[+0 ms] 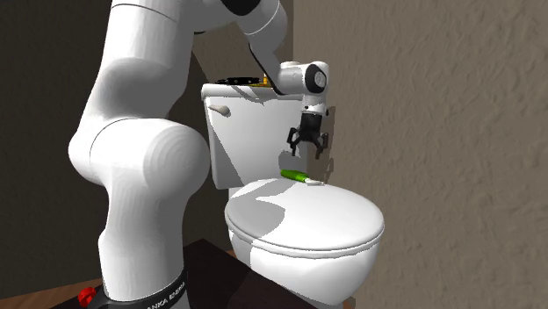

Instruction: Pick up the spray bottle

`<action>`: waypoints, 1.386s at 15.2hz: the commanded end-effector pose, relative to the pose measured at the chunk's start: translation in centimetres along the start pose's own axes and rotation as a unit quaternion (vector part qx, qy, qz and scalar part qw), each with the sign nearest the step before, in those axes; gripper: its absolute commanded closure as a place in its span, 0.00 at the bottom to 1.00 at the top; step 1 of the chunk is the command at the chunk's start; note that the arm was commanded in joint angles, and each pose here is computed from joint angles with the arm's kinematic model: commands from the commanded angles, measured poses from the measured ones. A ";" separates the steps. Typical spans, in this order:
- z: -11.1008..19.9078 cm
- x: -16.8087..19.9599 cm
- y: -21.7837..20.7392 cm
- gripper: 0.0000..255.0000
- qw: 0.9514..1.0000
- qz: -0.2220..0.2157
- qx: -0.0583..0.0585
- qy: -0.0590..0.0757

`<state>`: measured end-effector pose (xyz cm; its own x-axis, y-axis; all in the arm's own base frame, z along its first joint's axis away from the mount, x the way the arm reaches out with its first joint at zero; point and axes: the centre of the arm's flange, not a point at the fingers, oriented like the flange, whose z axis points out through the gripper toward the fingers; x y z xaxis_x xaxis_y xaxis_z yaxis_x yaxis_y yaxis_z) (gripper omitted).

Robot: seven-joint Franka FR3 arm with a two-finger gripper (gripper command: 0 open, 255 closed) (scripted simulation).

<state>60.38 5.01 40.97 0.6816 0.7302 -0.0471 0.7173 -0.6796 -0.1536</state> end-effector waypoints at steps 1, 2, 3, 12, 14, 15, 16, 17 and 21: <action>1.7 2.4 0.4 0.00 0.999 -0.034 0.005 -0.008; 2.5 3.5 0.5 0.00 0.999 -0.051 0.007 -0.011; 3.4 4.6 0.6 0.00 0.998 -0.068 0.009 -0.015; 8.3 6.6 1.2 0.00 0.995 -0.094 0.013 -0.021; 8.6 6.6 1.3 0.00 0.995 -0.094 0.013 -0.021; 8.7 6.7 1.3 1.00 0.995 -0.094 0.013 -0.021; 8.7 6.7 1.3 1.00 0.995 -0.094 0.013 -0.021; 8.7 6.7 1.3 1.00 0.995 -0.094 0.013 -0.021; 8.7 6.7 1.3 1.00 0.995 -0.094 0.013 -0.021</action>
<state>64.60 9.59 31.98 0.5295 0.8464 -0.0569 0.8270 -0.5299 -0.1876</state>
